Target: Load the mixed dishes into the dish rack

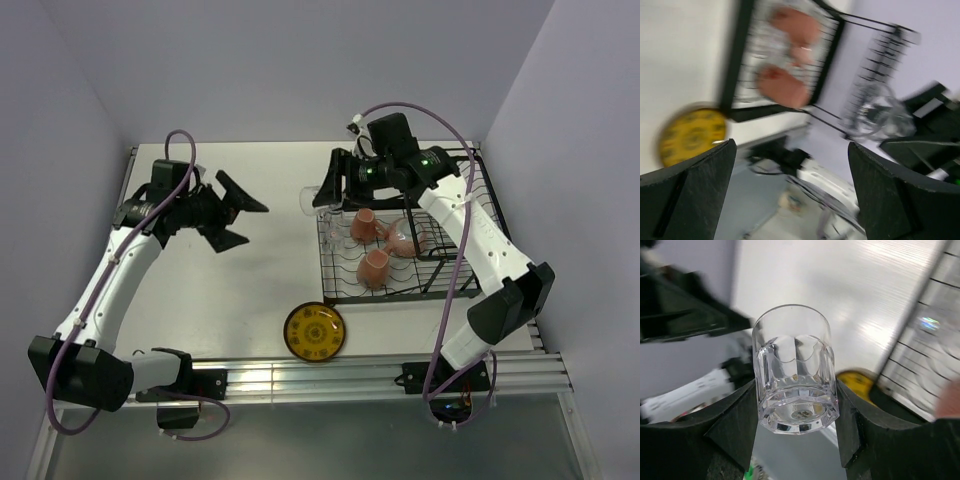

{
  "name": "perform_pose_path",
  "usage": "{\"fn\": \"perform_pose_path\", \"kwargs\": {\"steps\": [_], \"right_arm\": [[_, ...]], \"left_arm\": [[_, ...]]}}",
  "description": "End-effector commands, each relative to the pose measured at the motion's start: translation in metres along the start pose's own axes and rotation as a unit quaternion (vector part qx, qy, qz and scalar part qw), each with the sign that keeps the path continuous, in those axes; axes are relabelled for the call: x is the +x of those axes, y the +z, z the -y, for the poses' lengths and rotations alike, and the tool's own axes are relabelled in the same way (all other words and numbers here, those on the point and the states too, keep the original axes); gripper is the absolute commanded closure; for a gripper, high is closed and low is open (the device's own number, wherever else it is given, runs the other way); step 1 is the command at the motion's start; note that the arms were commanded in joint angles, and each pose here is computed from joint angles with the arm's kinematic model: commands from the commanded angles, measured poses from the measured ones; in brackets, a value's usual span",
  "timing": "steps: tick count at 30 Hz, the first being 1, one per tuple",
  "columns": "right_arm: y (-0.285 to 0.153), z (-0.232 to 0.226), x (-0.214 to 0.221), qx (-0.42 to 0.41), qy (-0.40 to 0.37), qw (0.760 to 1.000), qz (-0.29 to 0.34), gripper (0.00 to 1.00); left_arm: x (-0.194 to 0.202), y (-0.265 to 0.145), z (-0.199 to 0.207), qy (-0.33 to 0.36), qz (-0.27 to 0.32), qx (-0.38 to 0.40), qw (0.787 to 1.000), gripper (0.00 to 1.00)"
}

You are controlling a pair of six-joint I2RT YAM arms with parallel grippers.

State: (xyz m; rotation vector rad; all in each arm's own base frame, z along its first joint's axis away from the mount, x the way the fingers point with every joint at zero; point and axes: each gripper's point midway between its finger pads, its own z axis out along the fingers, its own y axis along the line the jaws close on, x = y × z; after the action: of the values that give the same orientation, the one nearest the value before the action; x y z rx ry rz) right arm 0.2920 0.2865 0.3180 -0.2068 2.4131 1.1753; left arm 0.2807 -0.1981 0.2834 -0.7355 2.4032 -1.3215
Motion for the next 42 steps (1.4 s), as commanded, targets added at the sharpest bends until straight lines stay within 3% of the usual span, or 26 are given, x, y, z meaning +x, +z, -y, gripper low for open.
{"fn": "perform_pose_path", "kwargs": {"steps": [1, 8, 15, 22, 31, 42], "right_arm": [[-0.009, 0.066, 0.020, 0.163, -0.027, 0.986, -0.015, 1.00], [0.005, 0.109, 0.059, 0.275, -0.074, 0.956, -0.066, 1.00], [0.035, 0.132, 0.099, 0.304, -0.091, 0.940, -0.125, 1.00], [0.045, 0.155, 0.120, 0.340, -0.104, 0.922, -0.154, 1.00], [0.060, 0.182, 0.138, 0.375, -0.116, 0.900, -0.189, 1.00], [0.067, 0.189, 0.149, 0.382, -0.123, 0.892, -0.209, 0.80]], "left_arm": [[0.003, -0.017, -0.097, 0.026, 0.024, -0.208, 0.977, 0.01], [0.029, 0.000, -0.116, 0.070, -0.013, -0.230, 0.970, 0.12], [0.078, 0.031, -0.134, 0.153, -0.110, -0.284, 0.940, 0.16], [0.099, 0.041, -0.171, 0.155, -0.152, -0.305, 0.927, 0.18], [0.126, 0.066, -0.184, 0.152, -0.205, -0.257, 0.932, 0.19], [0.137, 0.078, -0.191, 0.159, -0.233, -0.254, 0.925, 0.20]]}}
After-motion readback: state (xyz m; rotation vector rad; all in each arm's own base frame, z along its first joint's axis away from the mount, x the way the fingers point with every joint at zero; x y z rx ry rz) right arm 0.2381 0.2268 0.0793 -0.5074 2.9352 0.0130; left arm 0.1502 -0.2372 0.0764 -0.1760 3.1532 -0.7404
